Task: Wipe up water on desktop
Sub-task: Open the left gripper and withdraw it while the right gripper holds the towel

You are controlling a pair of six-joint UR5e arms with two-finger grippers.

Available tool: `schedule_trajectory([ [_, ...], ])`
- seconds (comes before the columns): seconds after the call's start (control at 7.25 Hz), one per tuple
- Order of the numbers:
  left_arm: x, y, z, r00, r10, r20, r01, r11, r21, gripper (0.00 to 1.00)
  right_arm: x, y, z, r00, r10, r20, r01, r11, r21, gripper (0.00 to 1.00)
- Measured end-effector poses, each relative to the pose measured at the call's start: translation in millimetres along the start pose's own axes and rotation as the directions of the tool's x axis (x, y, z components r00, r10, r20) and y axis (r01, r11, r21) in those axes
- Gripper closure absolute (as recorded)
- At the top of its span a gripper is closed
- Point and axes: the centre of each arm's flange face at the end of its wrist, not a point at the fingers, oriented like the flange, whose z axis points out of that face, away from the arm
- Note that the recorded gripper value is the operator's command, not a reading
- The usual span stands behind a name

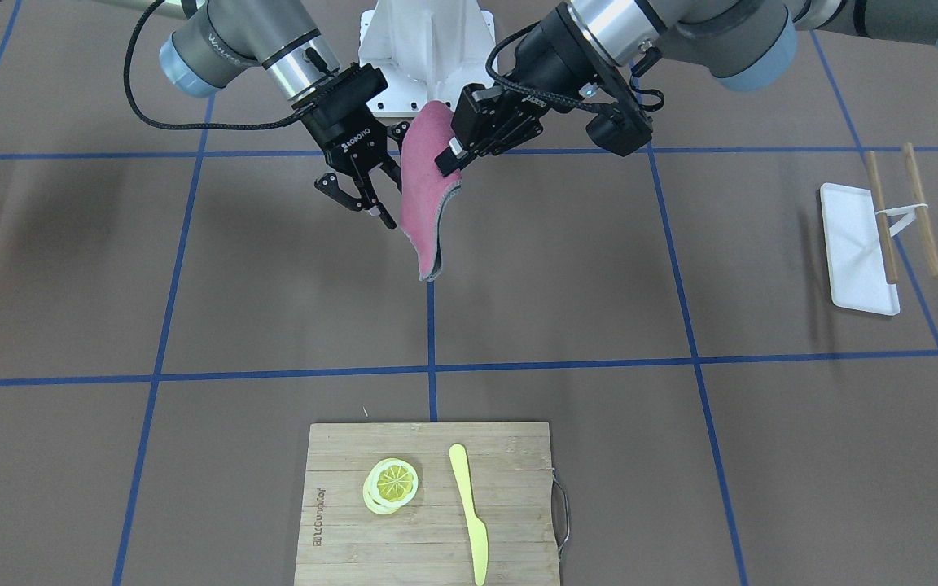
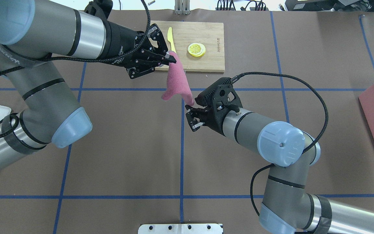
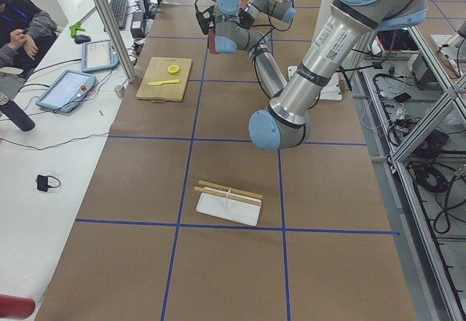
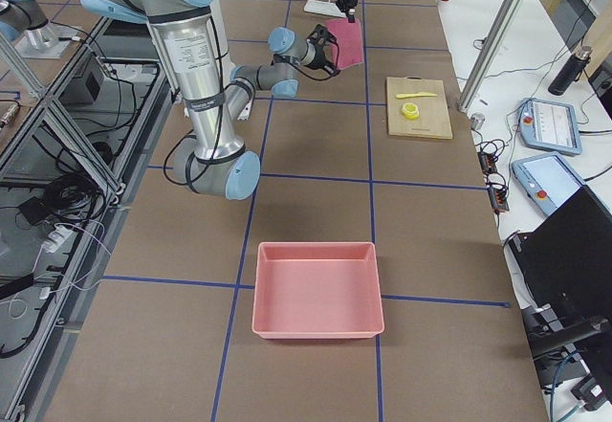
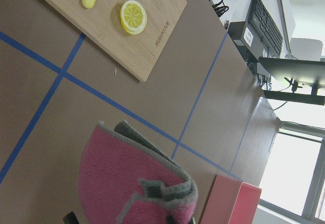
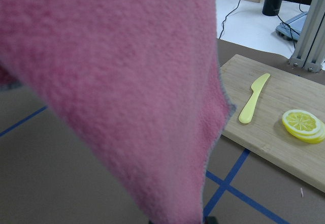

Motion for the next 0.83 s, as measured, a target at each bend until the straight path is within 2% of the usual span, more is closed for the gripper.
schedule_trajectory([
  [0.55, -0.6, -0.4, 0.6, 1.0, 0.001, 0.002, -0.001, 1.0, 0.0, 1.0, -0.3, -0.3, -0.2, 1.0, 0.03, 0.001, -0.03, 1.0, 0.001, 1.0],
  [0.69, -1.5, -1.1, 1.1, 1.0, 0.005, 0.003, -0.005, 1.0, 0.001, 0.72, -0.2, -1.1, -1.0, 0.999, 0.039, 0.001, -0.039, 0.999, 0.002, 1.0],
  [0.83, -4.2, -2.6, 1.5, 1.0, 0.013, 0.007, -0.013, 1.0, 0.002, 0.1, -0.1, -2.7, -2.3, 0.999, 0.043, 0.003, -0.043, 0.999, 0.005, 1.0],
])
